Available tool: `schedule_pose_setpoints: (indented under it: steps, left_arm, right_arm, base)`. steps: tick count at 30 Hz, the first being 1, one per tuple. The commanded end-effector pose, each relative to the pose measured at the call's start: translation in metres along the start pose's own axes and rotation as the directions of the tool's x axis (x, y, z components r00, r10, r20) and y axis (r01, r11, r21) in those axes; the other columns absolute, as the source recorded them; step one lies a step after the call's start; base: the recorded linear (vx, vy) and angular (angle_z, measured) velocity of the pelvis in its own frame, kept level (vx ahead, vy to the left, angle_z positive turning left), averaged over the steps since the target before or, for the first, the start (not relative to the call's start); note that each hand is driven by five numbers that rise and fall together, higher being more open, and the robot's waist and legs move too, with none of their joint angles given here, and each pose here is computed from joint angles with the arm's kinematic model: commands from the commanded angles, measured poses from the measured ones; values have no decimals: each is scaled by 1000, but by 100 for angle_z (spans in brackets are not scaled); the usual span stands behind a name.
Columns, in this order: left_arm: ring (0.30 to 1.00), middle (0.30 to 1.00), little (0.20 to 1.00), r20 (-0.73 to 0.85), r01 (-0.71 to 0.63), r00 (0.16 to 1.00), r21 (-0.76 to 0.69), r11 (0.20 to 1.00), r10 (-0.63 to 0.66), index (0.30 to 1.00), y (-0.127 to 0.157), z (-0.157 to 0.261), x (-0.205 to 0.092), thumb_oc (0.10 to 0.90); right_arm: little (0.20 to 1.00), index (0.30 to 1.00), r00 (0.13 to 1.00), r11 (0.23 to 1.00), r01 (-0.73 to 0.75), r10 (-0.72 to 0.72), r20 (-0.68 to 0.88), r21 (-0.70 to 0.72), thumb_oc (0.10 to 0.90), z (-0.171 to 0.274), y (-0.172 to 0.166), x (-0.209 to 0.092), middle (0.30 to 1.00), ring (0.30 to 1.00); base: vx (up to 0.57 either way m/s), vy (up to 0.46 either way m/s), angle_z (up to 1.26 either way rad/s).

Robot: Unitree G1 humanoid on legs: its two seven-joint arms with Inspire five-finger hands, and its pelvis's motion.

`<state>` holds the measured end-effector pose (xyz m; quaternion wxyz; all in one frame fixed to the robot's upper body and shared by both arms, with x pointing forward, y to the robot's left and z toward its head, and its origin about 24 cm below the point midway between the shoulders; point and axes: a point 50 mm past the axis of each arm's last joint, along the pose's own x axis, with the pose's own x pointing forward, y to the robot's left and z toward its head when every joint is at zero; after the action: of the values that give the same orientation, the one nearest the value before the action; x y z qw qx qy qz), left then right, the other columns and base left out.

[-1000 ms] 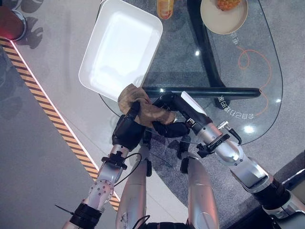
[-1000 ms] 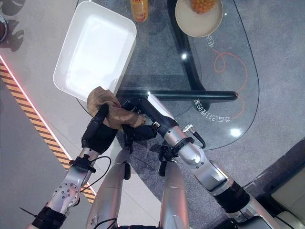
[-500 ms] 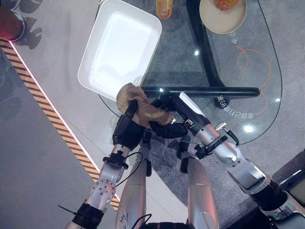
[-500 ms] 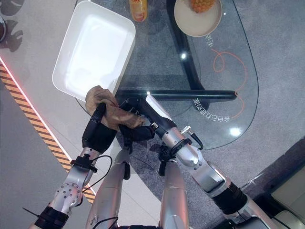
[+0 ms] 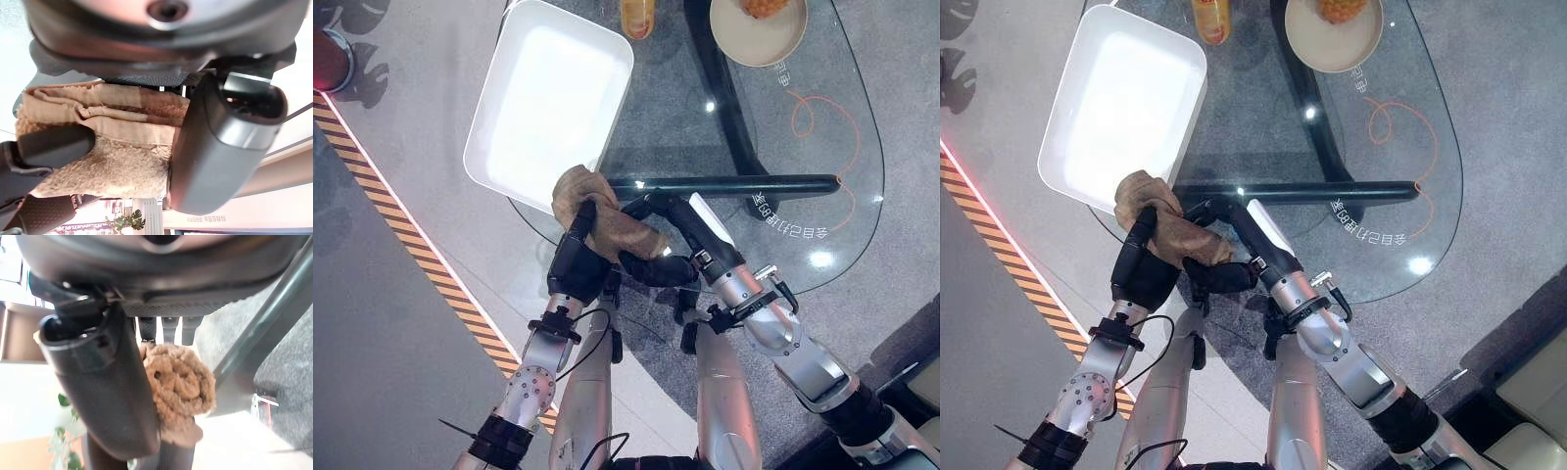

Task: Wipe the table with a cloth and put it in the basket.

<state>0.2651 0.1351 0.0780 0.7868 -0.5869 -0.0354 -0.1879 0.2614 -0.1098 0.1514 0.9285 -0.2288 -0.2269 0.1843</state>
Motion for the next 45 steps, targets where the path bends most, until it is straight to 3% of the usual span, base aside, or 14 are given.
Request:
schedule_pose_setpoints:
  steps: [1,8,18,27,28,37,45]
  left_arm:
    - [300,300,200,26,332,943,-29,943,-332,300,-56,1,2,100]
    - [300,300,200,43,331,943,-8,943,-331,300,-54,6,0,100]
    - [300,300,200,81,354,930,56,933,-358,300,-54,16,-3,100]
    - [300,300,200,179,402,863,323,856,-473,300,-68,47,-4,100]
    - [300,300,200,206,378,849,407,831,-487,300,-75,59,-3,100]
    - [300,300,200,329,243,789,608,756,-519,300,-97,96,4,100]
    - [300,300,200,461,-2,695,768,640,-551,300,-119,126,3,100]
  right_arm:
    - [900,900,962,976,217,-211,172,-21,800,30,-35,4,900,900]
    - [900,900,932,943,331,-326,157,-12,800,25,-52,-2,900,900]
    - [900,900,940,946,325,-323,110,-2,800,16,-54,-11,900,900]
    - [900,900,957,958,286,-285,54,-8,800,8,-53,-13,900,900]
    - [900,900,963,963,268,-267,30,-14,800,5,-51,-13,900,900]
    - [900,900,983,984,177,-177,-48,-5,800,-7,-42,-8,900,900]
    - [900,900,985,994,112,-110,-131,3,800,-18,-33,-3,900,900]
  base:
    - [0,0,0]
    - [0,0,0]
    - [0,0,0]
    - [5,27,-3]
    - [14,58,-13]
    - [24,74,-3]
    - [30,70,-5]
